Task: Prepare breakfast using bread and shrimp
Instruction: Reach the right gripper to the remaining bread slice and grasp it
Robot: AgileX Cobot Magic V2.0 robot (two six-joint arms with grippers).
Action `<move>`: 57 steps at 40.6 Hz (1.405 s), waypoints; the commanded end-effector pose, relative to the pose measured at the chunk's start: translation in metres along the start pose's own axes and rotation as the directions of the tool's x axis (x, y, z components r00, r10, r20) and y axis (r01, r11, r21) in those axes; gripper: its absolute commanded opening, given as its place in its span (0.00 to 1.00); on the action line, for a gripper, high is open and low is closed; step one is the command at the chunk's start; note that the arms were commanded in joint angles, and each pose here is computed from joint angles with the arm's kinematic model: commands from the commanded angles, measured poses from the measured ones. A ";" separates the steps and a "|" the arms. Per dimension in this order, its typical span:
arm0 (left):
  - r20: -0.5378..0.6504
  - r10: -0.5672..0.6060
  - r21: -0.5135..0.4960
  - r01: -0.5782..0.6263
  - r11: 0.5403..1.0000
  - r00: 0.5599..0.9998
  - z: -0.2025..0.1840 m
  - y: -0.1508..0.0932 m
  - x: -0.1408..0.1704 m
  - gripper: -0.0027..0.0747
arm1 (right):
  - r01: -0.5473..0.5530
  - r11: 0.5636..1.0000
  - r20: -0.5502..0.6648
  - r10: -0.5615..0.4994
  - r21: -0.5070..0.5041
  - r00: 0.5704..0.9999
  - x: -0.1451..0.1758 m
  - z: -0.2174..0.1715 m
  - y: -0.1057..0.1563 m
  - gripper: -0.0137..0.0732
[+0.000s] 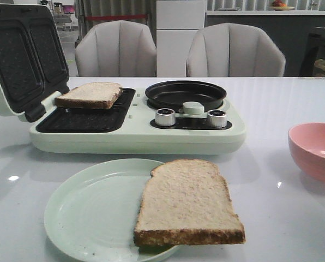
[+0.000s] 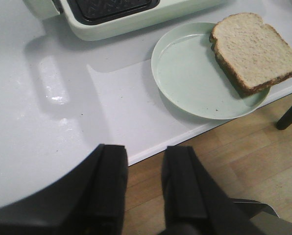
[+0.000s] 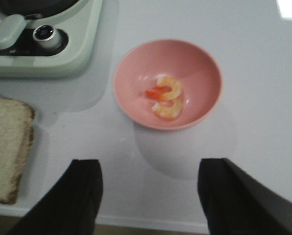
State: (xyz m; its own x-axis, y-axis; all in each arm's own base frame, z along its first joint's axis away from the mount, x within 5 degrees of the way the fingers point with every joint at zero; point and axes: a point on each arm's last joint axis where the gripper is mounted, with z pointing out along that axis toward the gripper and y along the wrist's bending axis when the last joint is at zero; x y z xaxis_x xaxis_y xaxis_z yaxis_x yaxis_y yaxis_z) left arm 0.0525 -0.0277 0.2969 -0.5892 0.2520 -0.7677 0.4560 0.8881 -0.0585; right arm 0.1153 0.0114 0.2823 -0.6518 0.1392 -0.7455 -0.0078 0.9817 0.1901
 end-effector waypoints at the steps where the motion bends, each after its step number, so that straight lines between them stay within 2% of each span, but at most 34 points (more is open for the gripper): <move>1: 0.081 0.001 0.024 -0.003 1.000 0.997 -0.006 -0.002 -0.012 0.38 | -0.061 0.994 -0.012 0.060 -0.086 0.998 -0.004 0.005 0.008 0.76; 6: 0.081 0.001 0.024 -0.003 1.000 0.997 -0.006 -0.002 -0.012 0.38 | -0.076 0.974 -0.124 0.050 -0.214 0.991 0.009 0.023 0.020 0.76; 12: 0.081 0.001 0.024 -0.003 1.000 0.997 -0.006 -0.002 -0.012 0.38 | -0.117 0.919 -0.241 0.024 -0.378 0.970 0.022 0.042 0.040 0.76; 16: 0.081 0.001 0.024 -0.003 1.000 0.997 -0.006 -0.002 -0.012 0.38 | -0.146 0.886 -0.286 0.016 -0.440 0.958 0.023 0.057 0.054 0.76; 21: 0.081 0.001 0.024 -0.003 1.000 0.997 -0.006 -0.002 -0.012 0.38 | -0.183 0.875 -0.322 0.033 -0.449 0.946 0.025 0.078 0.064 0.76; 29: 0.081 0.001 0.024 -0.003 1.000 0.997 -0.006 -0.002 -0.012 0.38 | -0.207 0.882 -0.395 0.026 -0.423 0.918 0.028 0.111 0.075 0.76; 40: 0.081 0.001 0.024 -0.003 1.000 0.997 -0.006 -0.002 -0.012 0.38 | -0.243 0.890 -0.474 0.035 -0.386 0.880 0.016 0.154 0.085 0.76; 57: 0.081 0.001 0.024 -0.003 1.000 0.997 -0.006 -0.002 -0.012 0.38 | -0.284 0.875 -0.565 0.014 -0.392 0.825 0.013 0.187 0.096 0.76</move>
State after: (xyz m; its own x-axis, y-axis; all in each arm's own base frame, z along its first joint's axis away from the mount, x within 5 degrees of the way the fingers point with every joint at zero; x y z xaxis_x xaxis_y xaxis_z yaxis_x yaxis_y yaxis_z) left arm 0.0524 -0.0276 0.2968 -0.5903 0.2526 -0.7667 0.4556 0.8883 -0.0581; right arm 0.2442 0.1303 0.1482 -0.9829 0.0256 -0.1823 -0.0916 0.7909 0.6051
